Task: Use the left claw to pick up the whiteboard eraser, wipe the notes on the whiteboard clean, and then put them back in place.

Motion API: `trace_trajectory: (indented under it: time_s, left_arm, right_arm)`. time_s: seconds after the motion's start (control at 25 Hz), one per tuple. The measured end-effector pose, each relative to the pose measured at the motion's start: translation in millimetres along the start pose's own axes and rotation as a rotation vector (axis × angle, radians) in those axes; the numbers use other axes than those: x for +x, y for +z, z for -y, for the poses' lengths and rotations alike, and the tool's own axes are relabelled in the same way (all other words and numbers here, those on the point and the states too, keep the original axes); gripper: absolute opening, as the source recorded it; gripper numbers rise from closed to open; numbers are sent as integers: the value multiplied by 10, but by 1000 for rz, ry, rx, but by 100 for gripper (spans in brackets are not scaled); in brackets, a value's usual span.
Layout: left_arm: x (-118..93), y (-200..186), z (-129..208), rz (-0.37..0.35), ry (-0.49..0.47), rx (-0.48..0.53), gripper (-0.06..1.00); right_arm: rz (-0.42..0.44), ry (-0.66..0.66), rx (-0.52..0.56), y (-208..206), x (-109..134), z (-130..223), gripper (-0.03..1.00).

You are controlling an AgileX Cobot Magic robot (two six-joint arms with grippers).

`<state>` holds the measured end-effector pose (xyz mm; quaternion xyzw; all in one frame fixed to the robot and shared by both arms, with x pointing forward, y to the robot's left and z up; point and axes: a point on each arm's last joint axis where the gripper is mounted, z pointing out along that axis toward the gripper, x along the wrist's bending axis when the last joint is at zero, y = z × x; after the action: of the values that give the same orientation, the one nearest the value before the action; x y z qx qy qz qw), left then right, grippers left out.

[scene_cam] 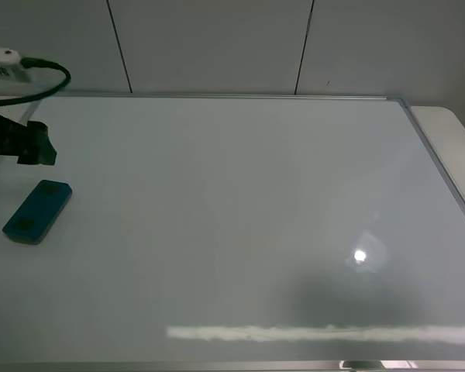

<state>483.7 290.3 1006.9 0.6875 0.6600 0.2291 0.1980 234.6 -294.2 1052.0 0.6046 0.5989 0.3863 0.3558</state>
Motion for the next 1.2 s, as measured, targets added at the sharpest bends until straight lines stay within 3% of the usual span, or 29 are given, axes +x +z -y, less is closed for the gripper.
trace_trajectory:
  time_s: [0.28,0.52,0.72,0.76,0.96,1.2]
  left_arm:
    - [117,-1262,161,-27,-22,-381,99]
    - [232,-2159,800,-82,-42,-687,99]
    - [261,-2508,1395,-64,-96,-844,99]
    - [263,-2541,1507,-58,-106,-859,99]
    - [251,-2465,1775,-34,-139,-656,99]
    - [232,-2336,1784,-24,-137,-604,99]
  right_arm:
    - [0,0,0,0,0,0,99]
    - [0,0,0,0,0,0,99]
    - [0,0,0,0,0,0,99]
    - [0,0,0,0,0,0,99]
    - [0,0,0,0,0,0,99]
    - [0,0,0,0,0,0,99]
